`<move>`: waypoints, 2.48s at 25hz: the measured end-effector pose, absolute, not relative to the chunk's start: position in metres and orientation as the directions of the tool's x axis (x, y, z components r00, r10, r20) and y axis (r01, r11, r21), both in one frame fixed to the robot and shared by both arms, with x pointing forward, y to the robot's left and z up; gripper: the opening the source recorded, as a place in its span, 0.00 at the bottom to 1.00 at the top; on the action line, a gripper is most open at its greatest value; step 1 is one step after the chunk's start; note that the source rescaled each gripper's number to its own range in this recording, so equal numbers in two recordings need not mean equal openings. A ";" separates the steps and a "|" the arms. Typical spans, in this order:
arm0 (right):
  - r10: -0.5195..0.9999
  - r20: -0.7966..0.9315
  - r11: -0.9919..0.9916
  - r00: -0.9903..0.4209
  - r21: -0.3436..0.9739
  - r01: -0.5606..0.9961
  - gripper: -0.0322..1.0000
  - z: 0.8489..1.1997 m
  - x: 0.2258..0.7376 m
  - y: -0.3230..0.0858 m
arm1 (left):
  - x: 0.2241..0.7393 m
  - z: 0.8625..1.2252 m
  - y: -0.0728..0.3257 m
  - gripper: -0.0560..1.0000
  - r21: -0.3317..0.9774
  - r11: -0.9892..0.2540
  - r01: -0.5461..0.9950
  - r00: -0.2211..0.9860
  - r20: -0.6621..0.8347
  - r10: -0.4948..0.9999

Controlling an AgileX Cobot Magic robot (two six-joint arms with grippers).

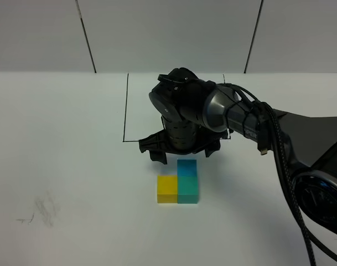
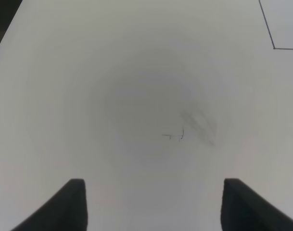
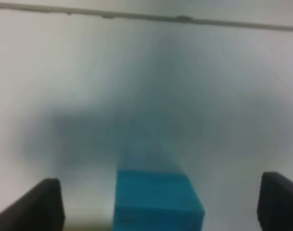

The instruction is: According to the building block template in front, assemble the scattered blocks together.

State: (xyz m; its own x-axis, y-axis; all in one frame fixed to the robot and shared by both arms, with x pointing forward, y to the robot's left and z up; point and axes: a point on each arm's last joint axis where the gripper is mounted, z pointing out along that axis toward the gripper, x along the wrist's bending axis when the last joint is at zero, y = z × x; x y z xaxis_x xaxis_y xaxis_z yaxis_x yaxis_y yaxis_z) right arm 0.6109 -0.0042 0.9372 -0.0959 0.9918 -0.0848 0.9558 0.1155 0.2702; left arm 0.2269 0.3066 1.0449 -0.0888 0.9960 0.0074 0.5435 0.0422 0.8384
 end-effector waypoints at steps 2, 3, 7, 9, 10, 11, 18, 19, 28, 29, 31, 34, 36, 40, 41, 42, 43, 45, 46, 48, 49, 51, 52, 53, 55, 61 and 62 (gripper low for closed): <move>0.987 -0.095 0.153 -0.129 0.316 0.936 0.80 0.955 0.613 -0.005 | 0.227 1.045 0.307 0.40 0.838 0.042 0.543 -0.089 0.007 0.996; 0.983 -0.105 0.175 -0.147 0.352 0.919 0.81 0.969 0.615 -0.006 | 0.227 1.045 0.307 0.40 0.838 0.042 0.543 -0.089 0.007 0.996; 0.967 -0.170 0.251 -0.189 0.505 0.826 0.81 1.028 0.621 -0.017 | 0.227 1.045 0.307 0.40 0.838 0.042 0.543 -0.089 0.007 0.996; 0.962 -0.199 0.270 -0.189 0.563 0.781 0.81 1.055 0.624 -0.028 | 0.227 1.045 0.307 0.40 0.838 0.042 0.543 -0.089 0.007 0.996; 0.961 -0.207 0.271 -0.182 0.590 0.761 0.81 1.070 0.625 -0.036 | 0.227 1.045 0.307 0.40 0.838 0.042 0.543 -0.089 0.007 0.996; 0.963 -0.210 0.265 -0.170 0.612 0.745 0.81 1.084 0.626 -0.045 | 0.227 1.045 0.307 0.40 0.838 0.042 0.543 -0.089 0.007 0.996; 0.967 -0.246 0.229 -0.069 0.709 0.667 0.81 1.163 0.633 -0.146 | 0.227 1.045 0.307 0.40 0.838 0.042 0.543 -0.089 0.007 0.996; 0.965 -0.254 0.229 -0.059 0.716 0.659 0.81 1.173 0.633 -0.162 | 0.227 1.045 0.307 0.40 0.838 0.042 0.543 -0.089 0.007 0.996; 0.940 -0.340 0.234 0.038 0.720 0.653 0.81 1.245 0.586 -0.286 | 0.227 1.045 0.307 0.40 0.838 0.042 0.543 -0.089 0.007 0.996; 0.935 -0.353 0.233 0.048 0.707 0.667 0.81 1.249 0.578 -0.298 | 0.227 1.045 0.307 0.40 0.838 0.042 0.543 -0.089 0.007 0.996; 0.929 -0.365 0.230 0.061 0.698 0.678 0.81 1.258 0.564 -0.316 | 0.227 1.045 0.307 0.40 0.838 0.042 0.543 -0.089 0.007 0.996; 0.918 -0.388 0.245 0.076 0.708 0.662 0.81 1.275 0.541 -0.336 | 0.227 1.045 0.307 0.40 0.838 0.042 0.543 -0.089 0.007 0.996; 0.916 -0.392 0.250 0.087 0.726 0.640 0.81 1.286 0.520 -0.341 | 0.227 1.045 0.307 0.40 0.838 0.042 0.543 -0.089 0.007 0.996; 0.910 -0.402 0.264 0.105 0.755 0.600 0.81 1.302 0.473 -0.340 | 0.227 1.045 0.307 0.40 0.838 0.042 0.543 -0.089 0.007 0.996; 0.909 -0.402 0.265 0.107 0.759 0.595 0.81 1.303 0.464 -0.339 | 0.227 1.045 0.307 0.40 0.838 0.042 0.543 -0.089 0.007 0.996; 0.909 -0.401 0.266 0.113 0.767 0.584 0.81 1.305 0.452 -0.338 | 0.227 1.045 0.307 0.40 0.838 0.042 0.543 -0.089 0.007 0.996; 0.909 -0.401 0.267 0.117 0.772 0.577 0.81 1.305 0.440 -0.337 | 0.227 1.045 0.307 0.40 0.838 0.042 0.543 -0.089 0.007 0.996; 0.908 -0.401 0.267 0.121 0.778 0.568 0.81 1.303 0.418 -0.336 | 0.227 1.045 0.307 0.40 0.838 0.042 0.543 -0.089 0.007 0.996; 0.909 -0.398 0.267 0.121 0.780 0.566 0.81 1.300 0.405 -0.335 | 0.227 1.045 0.307 0.40 0.838 0.042 0.543 -0.089 0.007 0.996; 0.909 -0.399 0.267 0.121 0.780 0.566 0.81 1.291 0.381 -0.333 | 0.227 1.045 0.307 0.40 0.838 0.042 0.543 -0.089 0.007 0.996; 0.909 -0.398 0.269 0.127 0.790 0.550 0.81 1.288 0.365 -0.332 | 0.227 1.045 0.307 0.40 0.838 0.042 0.543 -0.089 0.007 0.996; 0.909 -0.398 0.284 0.123 0.807 0.518 0.81 1.277 0.340 -0.328 | 0.227 1.045 0.307 0.40 0.838 0.042 0.543 -0.089 0.007 0.996; 0.911 -0.394 0.293 0.123 0.827 0.481 0.81 1.274 0.325 -0.325 | 0.227 1.045 0.307 0.40 0.838 0.042 0.543 -0.089 0.007 0.996; 0.913 -0.390 0.300 0.121 0.843 0.447 0.81 1.269 0.309 -0.323 | 0.227 1.045 0.307 0.40 0.838 0.042 0.543 -0.089 0.007 0.996; 0.921 -0.377 0.311 0.101 0.865 0.394 0.81 1.255 0.285 -0.320 | 0.227 1.045 0.307 0.40 0.838 0.042 0.543 -0.089 0.008 0.996; 0.938 -0.346 0.335 -0.003 0.906 0.257 0.81 1.210 0.230 -0.319 | 0.227 1.045 0.307 0.40 0.838 0.042 0.543 -0.089 0.008 0.996; 0.941 -0.338 0.334 -0.023 0.911 0.242 0.81 1.202 0.225 -0.319 | 0.227 1.045 0.307 0.40 0.838 0.042 0.543 -0.089 0.008 0.996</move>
